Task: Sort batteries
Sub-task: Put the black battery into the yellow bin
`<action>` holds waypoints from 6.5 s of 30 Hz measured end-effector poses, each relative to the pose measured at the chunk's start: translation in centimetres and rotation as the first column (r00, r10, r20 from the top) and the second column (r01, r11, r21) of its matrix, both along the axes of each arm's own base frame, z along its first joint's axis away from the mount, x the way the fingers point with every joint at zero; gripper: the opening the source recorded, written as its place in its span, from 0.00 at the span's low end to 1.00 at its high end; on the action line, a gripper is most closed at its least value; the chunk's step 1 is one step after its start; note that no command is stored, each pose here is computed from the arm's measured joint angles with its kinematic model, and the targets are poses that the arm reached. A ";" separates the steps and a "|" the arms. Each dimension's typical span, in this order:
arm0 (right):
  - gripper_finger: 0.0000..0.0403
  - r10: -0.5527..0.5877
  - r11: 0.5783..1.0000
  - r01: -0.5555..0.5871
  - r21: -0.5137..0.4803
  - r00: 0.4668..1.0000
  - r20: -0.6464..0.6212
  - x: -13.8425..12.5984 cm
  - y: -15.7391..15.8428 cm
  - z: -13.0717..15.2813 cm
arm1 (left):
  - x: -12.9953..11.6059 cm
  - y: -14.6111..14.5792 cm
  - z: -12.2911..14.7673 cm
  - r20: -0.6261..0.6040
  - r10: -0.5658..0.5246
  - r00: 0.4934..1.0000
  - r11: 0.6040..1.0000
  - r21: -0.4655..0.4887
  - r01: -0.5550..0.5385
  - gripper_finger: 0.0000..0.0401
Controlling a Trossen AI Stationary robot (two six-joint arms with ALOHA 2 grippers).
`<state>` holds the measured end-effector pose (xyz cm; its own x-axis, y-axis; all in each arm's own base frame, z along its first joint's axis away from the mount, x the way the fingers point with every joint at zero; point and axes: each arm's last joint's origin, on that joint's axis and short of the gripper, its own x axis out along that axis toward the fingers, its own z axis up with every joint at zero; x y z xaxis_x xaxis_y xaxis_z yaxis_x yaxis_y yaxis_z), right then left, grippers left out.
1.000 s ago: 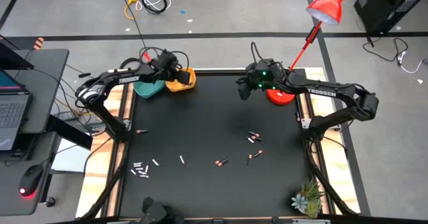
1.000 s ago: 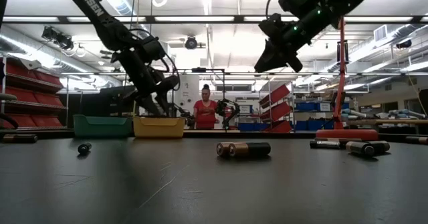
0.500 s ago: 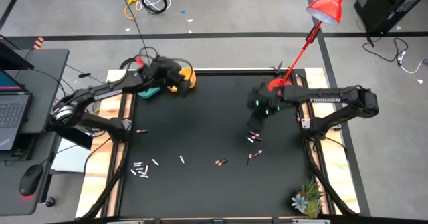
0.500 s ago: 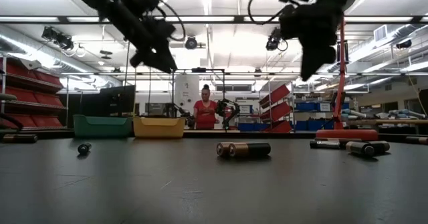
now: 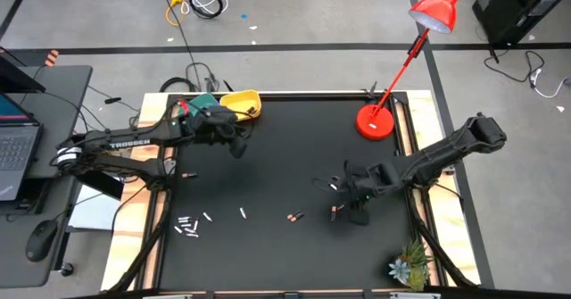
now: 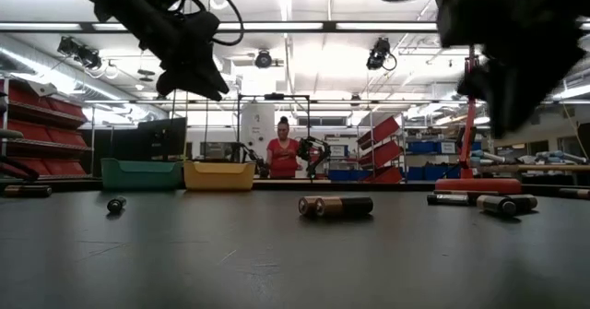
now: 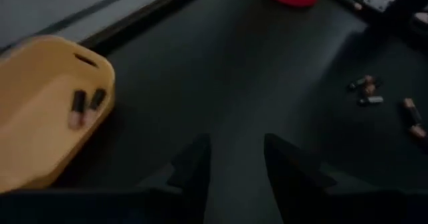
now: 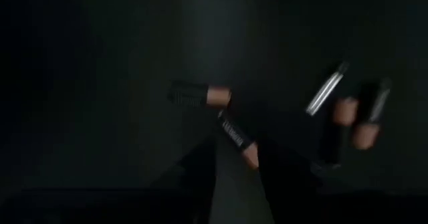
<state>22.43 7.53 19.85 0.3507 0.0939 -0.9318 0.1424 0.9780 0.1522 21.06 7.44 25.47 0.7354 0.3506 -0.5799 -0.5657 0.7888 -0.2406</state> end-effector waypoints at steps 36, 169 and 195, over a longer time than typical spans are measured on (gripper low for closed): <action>0.10 0.090 0.995 -0.097 -0.032 0.981 -0.171 0.9 0.3 -6.8 | 0.2 -0.4 0.0 0.039 0.015 0.999 0.999 -0.043 -0.014 0.37; 0.39 -0.350 0.920 0.379 0.104 0.910 -0.221 3.6 -12.6 1.2 | 1.9 6.5 1.1 0.081 -0.044 0.996 0.999 0.017 0.043 0.40; 0.37 -0.453 0.824 0.467 0.321 0.883 -0.123 2.6 0.7 -0.3 | 2.0 1.3 2.8 0.093 -0.041 0.995 0.999 0.027 0.039 0.40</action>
